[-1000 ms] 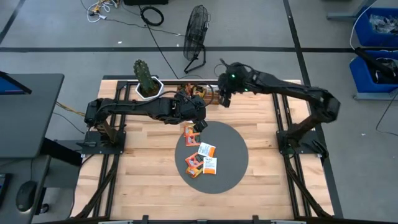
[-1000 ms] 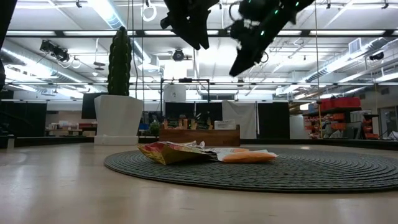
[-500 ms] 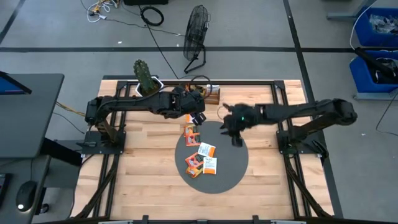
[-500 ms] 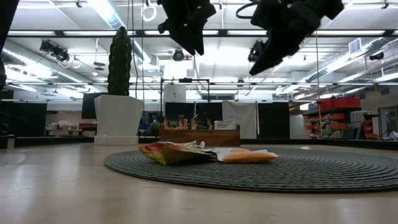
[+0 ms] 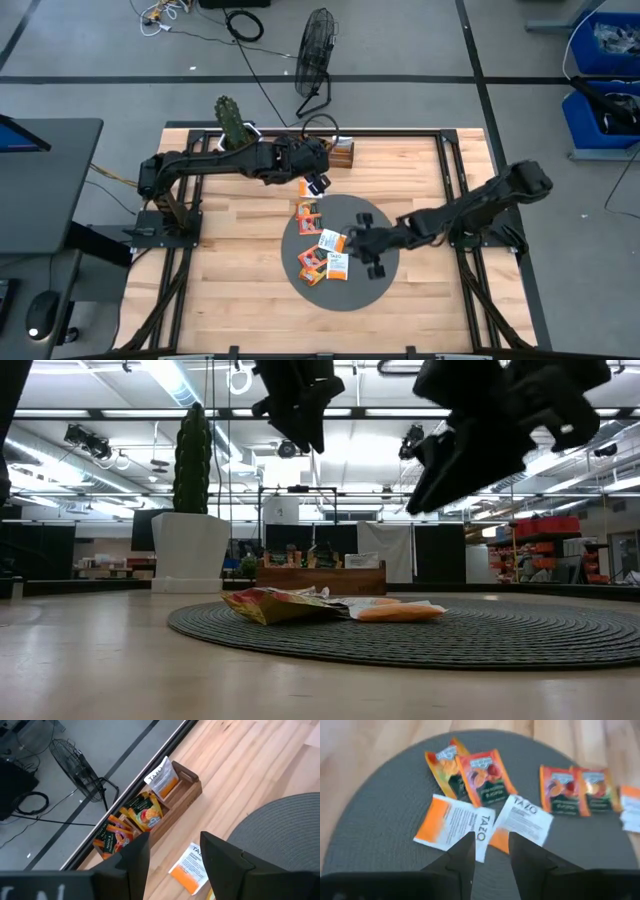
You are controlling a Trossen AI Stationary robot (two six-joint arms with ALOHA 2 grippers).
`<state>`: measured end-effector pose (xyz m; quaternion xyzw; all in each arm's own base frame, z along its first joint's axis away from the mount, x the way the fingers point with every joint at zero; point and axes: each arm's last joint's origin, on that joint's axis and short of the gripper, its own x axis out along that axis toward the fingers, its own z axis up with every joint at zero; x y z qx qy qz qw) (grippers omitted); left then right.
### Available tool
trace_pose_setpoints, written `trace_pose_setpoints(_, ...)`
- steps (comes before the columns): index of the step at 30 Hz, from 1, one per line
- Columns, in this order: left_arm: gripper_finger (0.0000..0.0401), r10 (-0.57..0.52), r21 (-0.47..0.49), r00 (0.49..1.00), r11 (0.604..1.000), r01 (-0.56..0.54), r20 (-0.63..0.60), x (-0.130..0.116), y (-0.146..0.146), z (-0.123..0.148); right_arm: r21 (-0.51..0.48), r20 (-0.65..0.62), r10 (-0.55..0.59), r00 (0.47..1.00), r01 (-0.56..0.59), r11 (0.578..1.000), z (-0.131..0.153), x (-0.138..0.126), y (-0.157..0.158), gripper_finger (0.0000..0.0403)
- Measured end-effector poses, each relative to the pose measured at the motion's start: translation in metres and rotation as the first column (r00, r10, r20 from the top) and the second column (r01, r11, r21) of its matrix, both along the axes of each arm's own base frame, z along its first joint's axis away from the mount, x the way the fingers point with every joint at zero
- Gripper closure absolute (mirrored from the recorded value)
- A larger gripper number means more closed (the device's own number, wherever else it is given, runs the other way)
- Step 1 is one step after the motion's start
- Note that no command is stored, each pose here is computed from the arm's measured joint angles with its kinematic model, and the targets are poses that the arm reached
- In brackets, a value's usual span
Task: Pick & Place Tea
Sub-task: Put the white tea bag into the right section of the wooden organizer
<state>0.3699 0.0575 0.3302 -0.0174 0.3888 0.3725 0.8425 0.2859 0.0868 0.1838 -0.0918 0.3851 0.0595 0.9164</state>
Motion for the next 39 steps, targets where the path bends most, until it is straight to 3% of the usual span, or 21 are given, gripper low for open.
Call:
trace_pose_setpoints(11, 0.0224, 0.0, 0.001, 1.0, 1.0, 0.0, 0.003, 0.0, 0.0, 0.0, 0.075, -0.092, -0.066, 0.994, 0.073, 0.995, -0.048, 0.015, 0.014, 0.0257)
trace_pose_setpoints(18, 0.0224, 0.0, 0.001, 1.0, 1.0, 0.0, 0.006, 0.0, 0.0, 0.0, 0.047, -0.139, -0.126, 0.982, 0.134, 0.99, -0.064, 0.016, 0.013, 0.022)
trace_pose_setpoints(23, 0.0224, -0.001, 0.001, 1.0, 1.0, 0.001, 0.006, 0.001, 0.0, 0.0, 0.051, -0.143, -0.135, 0.981, 0.143, 0.988, -0.069, 0.017, 0.013, 0.0215)
trace_pose_setpoints(28, 0.0224, -0.001, 0.001, 1.0, 1.0, 0.001, 0.006, 0.001, 0.0, 0.0, 0.066, -0.151, -0.132, 0.98, 0.143, 0.987, -0.069, 0.018, 0.012, 0.0263)
trace_pose_setpoints(34, 0.0224, -0.002, 0.001, 1.0, 1.0, 0.002, 0.006, 0.001, -0.001, 0.0, 0.07, -0.162, -0.144, 0.976, 0.157, 0.985, -0.07, 0.019, 0.006, 0.0382)
trace_pose_setpoints(39, 0.0224, -0.003, 0.001, 1.0, 1.0, 0.003, 0.005, 0.001, -0.001, 0.0, 0.066, -0.163, -0.142, 0.976, 0.154, 0.986, -0.068, 0.019, 0.004, 0.0397)
